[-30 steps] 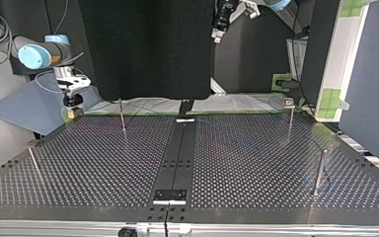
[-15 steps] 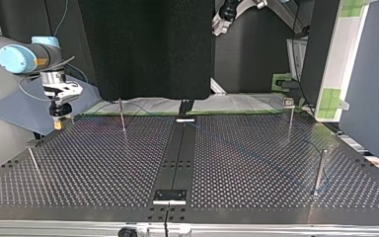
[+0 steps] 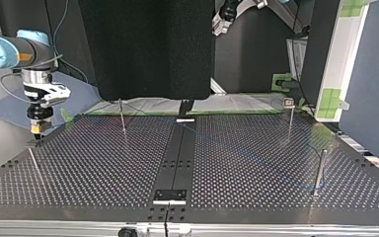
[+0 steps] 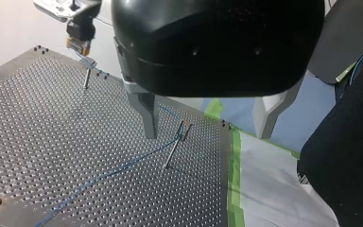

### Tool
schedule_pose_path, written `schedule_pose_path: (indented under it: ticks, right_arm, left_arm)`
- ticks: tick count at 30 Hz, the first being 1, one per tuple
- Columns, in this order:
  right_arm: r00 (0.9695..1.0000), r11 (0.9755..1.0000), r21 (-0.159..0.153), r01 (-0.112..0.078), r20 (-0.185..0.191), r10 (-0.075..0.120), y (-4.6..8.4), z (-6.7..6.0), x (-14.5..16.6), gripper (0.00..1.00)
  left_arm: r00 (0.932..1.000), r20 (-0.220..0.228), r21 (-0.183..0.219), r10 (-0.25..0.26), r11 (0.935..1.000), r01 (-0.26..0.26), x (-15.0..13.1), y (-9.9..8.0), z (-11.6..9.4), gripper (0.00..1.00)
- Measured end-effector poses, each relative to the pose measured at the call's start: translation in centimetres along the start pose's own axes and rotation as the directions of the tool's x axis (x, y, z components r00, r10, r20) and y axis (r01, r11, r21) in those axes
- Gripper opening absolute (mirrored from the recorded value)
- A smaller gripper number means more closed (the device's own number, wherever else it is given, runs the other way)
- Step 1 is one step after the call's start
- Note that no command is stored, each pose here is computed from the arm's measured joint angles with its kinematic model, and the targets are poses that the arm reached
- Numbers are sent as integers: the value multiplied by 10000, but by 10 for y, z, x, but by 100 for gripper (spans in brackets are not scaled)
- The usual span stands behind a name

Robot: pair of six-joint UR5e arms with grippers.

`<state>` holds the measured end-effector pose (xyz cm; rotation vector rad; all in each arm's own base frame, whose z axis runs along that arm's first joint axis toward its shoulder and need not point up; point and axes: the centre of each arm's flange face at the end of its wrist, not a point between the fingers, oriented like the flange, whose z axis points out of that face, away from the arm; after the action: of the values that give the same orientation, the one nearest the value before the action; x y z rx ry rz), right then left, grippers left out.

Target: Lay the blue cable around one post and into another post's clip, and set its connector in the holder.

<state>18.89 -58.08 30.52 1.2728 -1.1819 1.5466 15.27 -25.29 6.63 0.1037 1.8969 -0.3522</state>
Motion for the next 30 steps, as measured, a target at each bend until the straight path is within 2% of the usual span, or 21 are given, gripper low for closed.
schedule_pose_path:
  ticks: [3, 5, 9, 13, 17, 22, 24, 30]
  right_arm:
    - [9993, 9994, -226, 272, -247, -278, 1, -2, 13, 0]
    - [9984, 9978, -449, 479, -292, -493, 4, 0, 14, 0]
    - [9964, 9938, -742, 830, -104, -840, 11, 4, 2, 0]
    - [9936, 9904, -806, 1124, 145, -1116, 16, 7, -14, 0]
    - [9896, 9871, -726, 1428, 253, -1413, 18, 9, -21, 0]
    - [9822, 9814, -457, 1865, 327, -1851, 21, 13, -19, 0]
    - [9801, 9801, -330, 1960, 375, -1947, 22, 15, -16, 0]
    - [9787, 9804, -14, 1971, 592, -1967, 28, 25, -14, 0]
  left_arm:
    - [10000, -31, -15, 7, 10000, -7, 0, 0, 0, 100]
    - [10000, -71, -40, 21, 10000, -22, 0, 0, 0, 100]
    - [9999, -128, -138, 51, 9999, -53, 1, 2, -1, 100]
    - [9999, -157, -184, 66, 9998, -69, 1, 2, -1, 100]
    - [9998, -167, -194, 71, 9998, -74, 1, 2, -2, 100]
    - [9997, -234, -229, 97, 9997, -103, 1, 3, -2, 100]
    - [9996, -257, -238, 107, 9997, -113, 2, 3, -2, 100]
    - [9993, -347, -268, 152, 9995, -162, 2, 4, -3, 100]
